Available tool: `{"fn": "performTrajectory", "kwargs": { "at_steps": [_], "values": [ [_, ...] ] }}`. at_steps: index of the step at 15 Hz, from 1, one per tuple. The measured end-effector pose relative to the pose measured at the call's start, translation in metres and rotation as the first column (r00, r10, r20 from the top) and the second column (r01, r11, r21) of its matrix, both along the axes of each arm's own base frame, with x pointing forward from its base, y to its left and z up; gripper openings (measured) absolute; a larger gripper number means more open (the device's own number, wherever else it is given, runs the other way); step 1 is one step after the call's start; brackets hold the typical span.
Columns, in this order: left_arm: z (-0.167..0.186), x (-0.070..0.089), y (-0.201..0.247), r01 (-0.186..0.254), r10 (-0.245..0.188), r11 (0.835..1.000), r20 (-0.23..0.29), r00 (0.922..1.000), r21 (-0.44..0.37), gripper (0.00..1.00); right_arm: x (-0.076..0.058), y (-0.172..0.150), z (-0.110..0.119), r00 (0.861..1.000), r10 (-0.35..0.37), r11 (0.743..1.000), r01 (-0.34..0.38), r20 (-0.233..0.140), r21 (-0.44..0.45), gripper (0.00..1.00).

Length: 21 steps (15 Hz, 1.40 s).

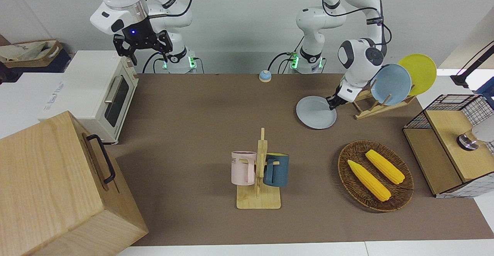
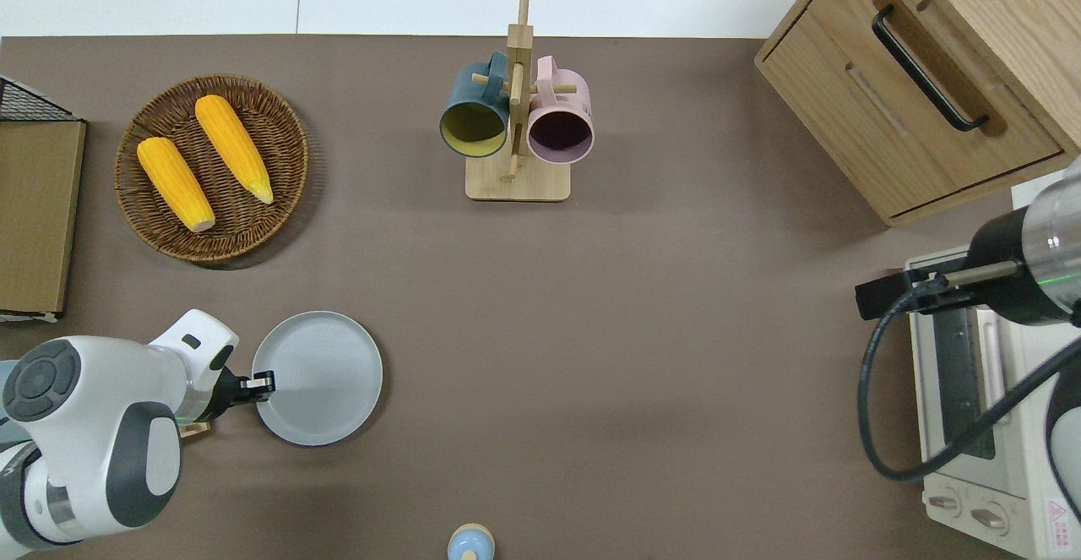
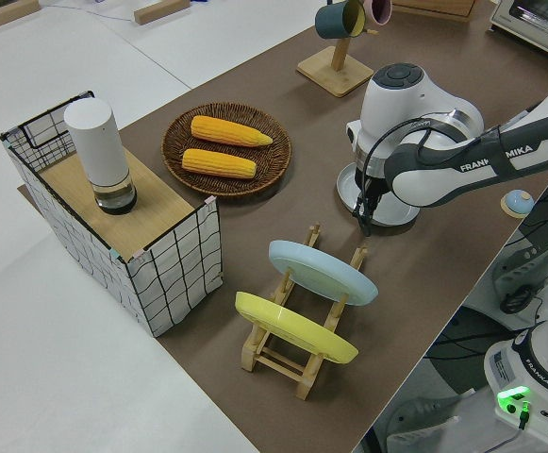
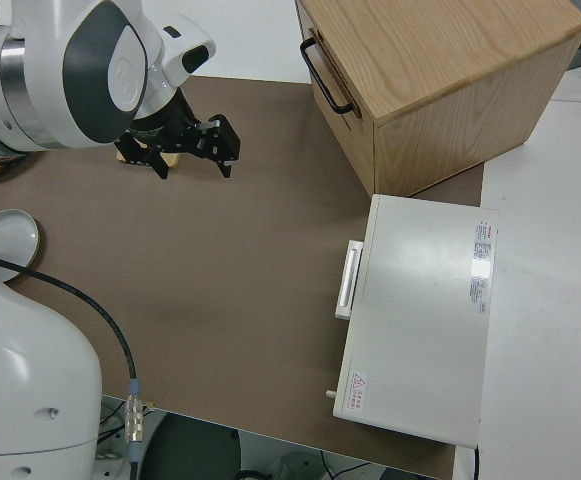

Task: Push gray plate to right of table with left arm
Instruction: 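Push the gray plate with the left gripper toward the toaster oven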

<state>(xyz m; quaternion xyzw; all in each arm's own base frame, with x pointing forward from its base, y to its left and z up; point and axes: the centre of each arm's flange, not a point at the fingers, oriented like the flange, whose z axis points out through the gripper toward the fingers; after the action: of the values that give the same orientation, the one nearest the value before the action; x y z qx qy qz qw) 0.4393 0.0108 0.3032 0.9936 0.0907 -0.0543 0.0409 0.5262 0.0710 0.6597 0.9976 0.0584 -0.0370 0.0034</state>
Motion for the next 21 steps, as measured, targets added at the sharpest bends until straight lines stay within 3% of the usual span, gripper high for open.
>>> {"fn": "performTrajectory", "kwargs": {
  "at_steps": [7,11,21],
  "values": [
    [-0.003,0.008,-0.044,-0.024,0.024,1.0,-0.014,0.9996,0.012,0.04,0.0,0.0,0.0,1.0,0.0,1.0,0.0,0.0,0.0,0.99],
    [-0.002,0.013,-0.087,-0.071,0.072,0.997,-0.018,0.9973,0.026,0.04,0.0,0.0,0.0,1.0,0.0,1.0,0.0,0.0,0.0,0.99],
    [-0.002,0.012,-0.224,-0.184,0.185,0.981,-0.021,0.9825,0.055,0.04,0.0,0.0,0.0,1.0,0.0,1.0,0.0,0.0,0.0,0.99]
  ]
}}
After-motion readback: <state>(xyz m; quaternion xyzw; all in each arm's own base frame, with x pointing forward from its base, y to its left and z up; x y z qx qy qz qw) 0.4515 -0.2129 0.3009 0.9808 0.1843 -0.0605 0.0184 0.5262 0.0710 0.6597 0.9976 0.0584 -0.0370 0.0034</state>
